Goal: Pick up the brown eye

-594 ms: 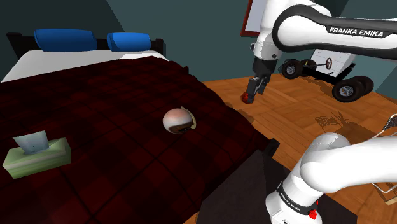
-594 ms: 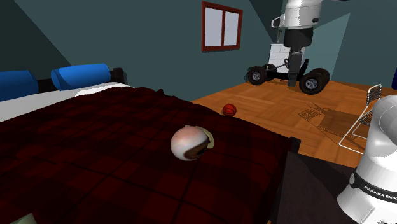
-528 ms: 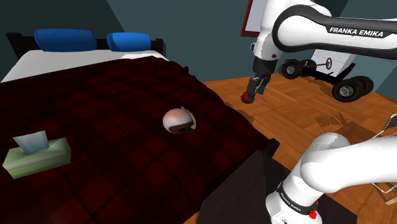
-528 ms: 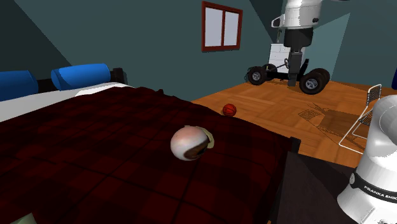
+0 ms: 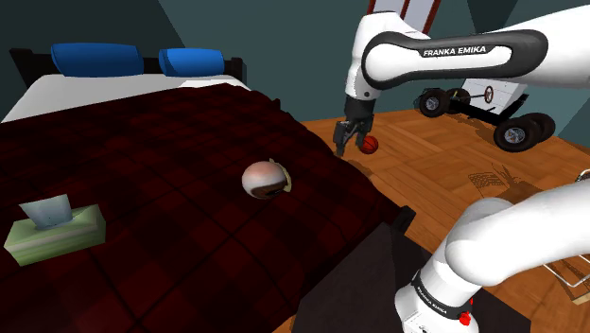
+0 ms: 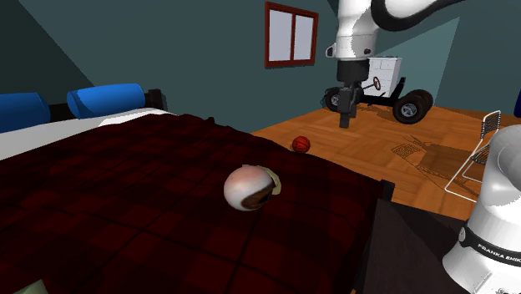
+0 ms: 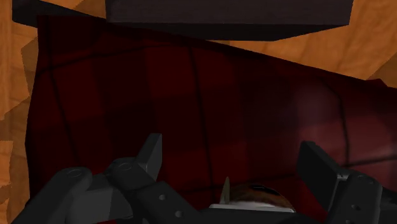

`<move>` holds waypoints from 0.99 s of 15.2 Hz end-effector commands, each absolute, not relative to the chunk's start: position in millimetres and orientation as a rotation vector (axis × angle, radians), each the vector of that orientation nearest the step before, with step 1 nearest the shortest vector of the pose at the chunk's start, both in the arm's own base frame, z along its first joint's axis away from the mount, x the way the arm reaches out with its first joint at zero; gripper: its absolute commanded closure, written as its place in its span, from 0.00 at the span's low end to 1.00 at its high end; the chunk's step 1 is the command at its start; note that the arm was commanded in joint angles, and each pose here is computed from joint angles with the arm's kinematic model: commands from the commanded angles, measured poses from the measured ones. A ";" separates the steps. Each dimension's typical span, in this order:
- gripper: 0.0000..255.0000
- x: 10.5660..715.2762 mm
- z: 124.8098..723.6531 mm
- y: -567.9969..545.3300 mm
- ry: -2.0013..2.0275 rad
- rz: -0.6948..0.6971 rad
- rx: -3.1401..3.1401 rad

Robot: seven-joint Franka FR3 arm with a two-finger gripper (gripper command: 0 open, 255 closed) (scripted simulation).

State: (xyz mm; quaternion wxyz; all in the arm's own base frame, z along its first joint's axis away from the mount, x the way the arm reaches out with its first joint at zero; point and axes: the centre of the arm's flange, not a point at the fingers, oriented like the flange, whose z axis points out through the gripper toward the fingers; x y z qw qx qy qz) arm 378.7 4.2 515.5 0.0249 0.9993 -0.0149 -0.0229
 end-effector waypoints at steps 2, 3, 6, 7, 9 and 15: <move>0.00 412.5 494.3 7.5 -0.126 -0.068 3.115; 0.00 423.5 487.4 7.6 -0.152 -0.067 3.122; 0.00 456.6 466.7 7.1 -0.230 -0.066 3.143; 0.00 467.7 459.9 6.6 -0.257 -0.065 3.149; 0.00 489.7 446.1 5.4 -0.310 -0.064 3.161; 0.00 555.8 405.0 -1.4 -0.473 -0.060 3.192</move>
